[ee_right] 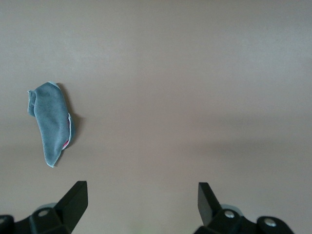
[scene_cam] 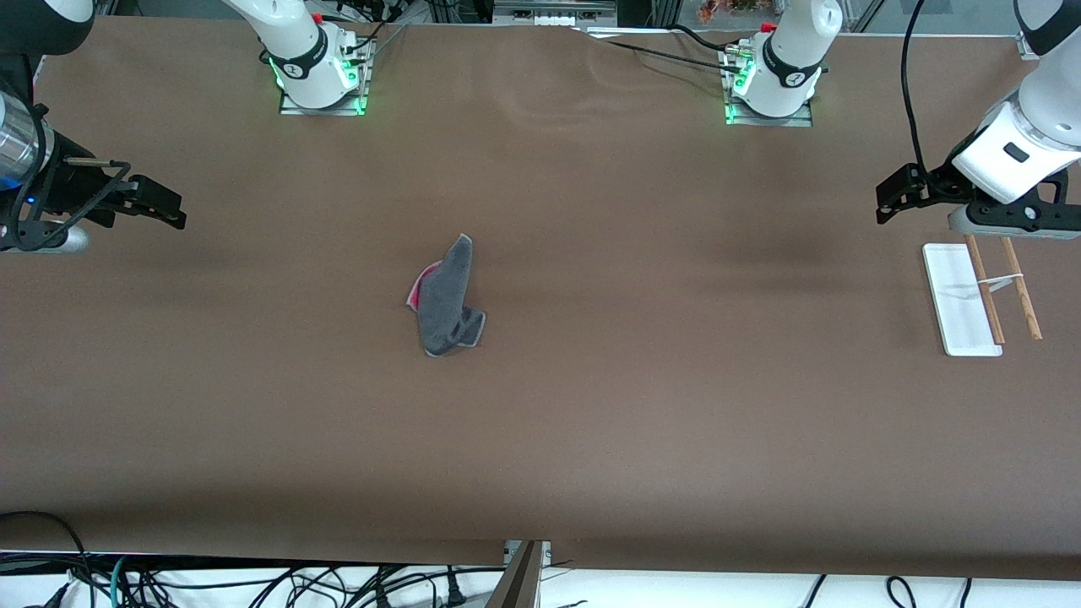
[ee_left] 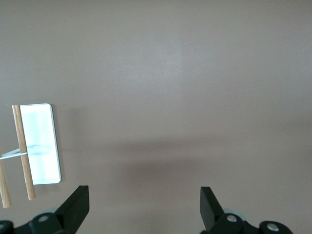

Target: Pass towel and hang on rack

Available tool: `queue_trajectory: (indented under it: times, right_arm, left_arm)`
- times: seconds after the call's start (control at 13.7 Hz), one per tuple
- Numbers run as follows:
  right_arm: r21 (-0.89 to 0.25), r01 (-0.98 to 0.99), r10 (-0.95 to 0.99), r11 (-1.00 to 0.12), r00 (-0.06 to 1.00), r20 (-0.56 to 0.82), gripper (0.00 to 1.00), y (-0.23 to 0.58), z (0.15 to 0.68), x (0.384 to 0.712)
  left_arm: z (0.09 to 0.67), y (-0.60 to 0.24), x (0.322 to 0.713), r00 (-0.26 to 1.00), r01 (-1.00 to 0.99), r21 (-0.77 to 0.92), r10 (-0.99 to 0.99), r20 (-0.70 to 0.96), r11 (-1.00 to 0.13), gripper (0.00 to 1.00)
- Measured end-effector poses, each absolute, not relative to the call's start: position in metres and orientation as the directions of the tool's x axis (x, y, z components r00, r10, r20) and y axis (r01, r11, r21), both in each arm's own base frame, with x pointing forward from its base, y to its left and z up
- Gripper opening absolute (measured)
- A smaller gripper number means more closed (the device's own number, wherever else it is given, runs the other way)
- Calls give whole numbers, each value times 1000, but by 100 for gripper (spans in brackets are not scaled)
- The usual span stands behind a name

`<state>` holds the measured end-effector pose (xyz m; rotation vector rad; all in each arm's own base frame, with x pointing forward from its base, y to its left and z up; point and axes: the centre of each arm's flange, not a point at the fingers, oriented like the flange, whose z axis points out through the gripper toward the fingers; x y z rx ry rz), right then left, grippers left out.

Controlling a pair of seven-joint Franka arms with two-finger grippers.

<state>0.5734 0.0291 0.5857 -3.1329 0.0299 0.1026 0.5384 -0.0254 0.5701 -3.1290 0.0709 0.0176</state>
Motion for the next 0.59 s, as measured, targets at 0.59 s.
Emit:
queue_trajectory:
  times: [0.59]
  right_arm:
    - [-6,-19,-19,-1000,997,-74,100,29,581,573]
  left_arm:
    - [568,-10,536,999,-16,-11,-16,-42,-1000,100]
